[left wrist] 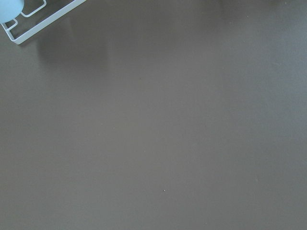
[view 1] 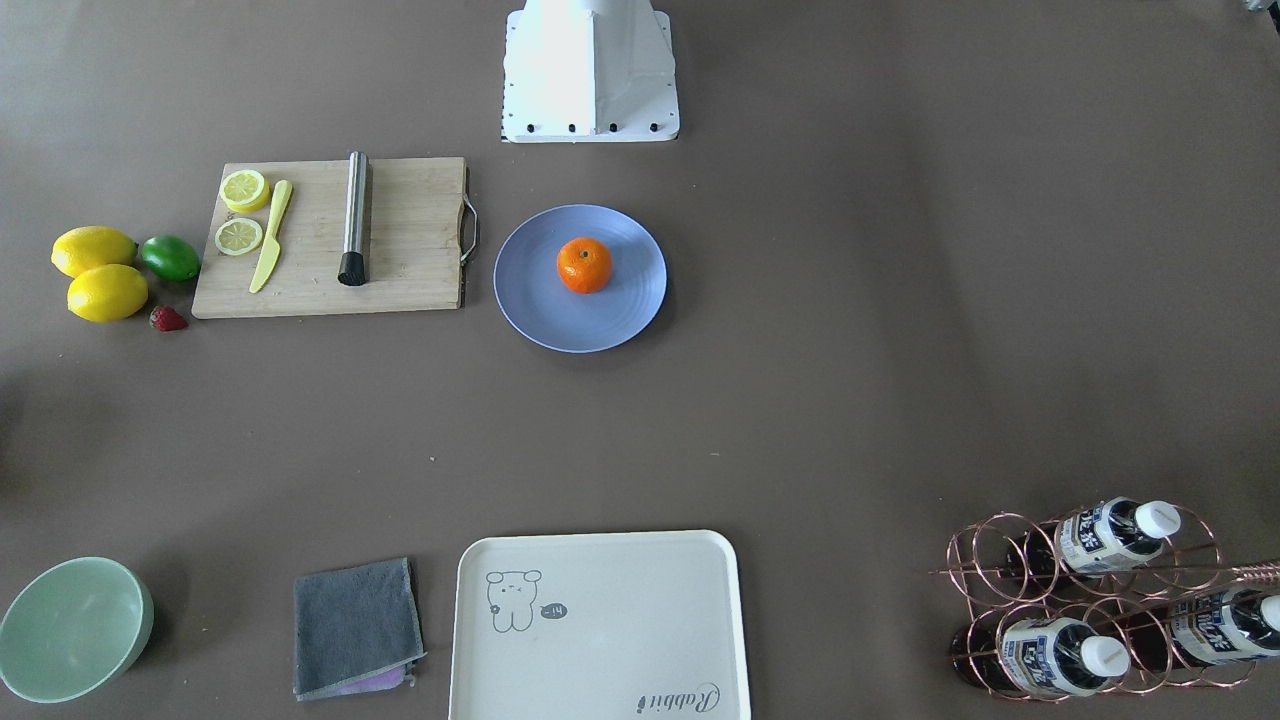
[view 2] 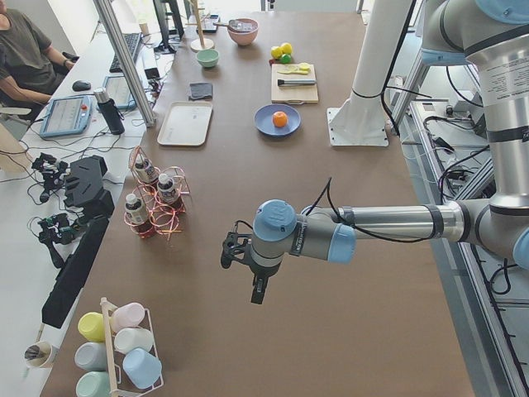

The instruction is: Pick orange to plate

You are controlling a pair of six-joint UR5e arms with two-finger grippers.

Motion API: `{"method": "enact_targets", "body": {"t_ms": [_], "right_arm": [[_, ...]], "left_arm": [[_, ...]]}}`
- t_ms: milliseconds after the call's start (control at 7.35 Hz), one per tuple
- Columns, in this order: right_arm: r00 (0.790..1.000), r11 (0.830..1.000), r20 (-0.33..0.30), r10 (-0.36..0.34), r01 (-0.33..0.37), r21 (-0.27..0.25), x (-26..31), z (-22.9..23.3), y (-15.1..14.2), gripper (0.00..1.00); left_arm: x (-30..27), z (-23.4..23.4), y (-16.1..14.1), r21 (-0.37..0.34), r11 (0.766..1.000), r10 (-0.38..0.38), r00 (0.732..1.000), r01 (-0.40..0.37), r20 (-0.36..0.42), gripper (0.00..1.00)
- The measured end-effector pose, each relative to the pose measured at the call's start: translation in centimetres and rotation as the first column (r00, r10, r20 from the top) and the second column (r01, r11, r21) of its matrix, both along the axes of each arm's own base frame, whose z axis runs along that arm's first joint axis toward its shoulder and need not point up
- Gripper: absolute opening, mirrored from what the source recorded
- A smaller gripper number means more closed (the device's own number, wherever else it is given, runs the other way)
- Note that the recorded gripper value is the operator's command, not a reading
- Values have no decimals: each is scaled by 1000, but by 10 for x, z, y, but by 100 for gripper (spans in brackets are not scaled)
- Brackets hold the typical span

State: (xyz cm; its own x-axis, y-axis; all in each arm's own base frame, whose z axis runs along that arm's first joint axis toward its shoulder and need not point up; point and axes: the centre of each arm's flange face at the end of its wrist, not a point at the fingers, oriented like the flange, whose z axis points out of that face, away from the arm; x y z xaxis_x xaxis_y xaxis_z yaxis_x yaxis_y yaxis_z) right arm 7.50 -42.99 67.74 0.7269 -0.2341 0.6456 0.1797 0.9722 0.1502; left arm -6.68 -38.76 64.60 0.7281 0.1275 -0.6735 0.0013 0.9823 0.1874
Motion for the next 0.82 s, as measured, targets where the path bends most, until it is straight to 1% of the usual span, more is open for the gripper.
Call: {"method": "enact_targets", "body": {"t_ms": [816], "right_arm": [[1000,1000,15,1,-1,-1,-1,-1,0,100]], "left_arm": [[0,0,0,3,1000,0,1000,0,0,97]]}}
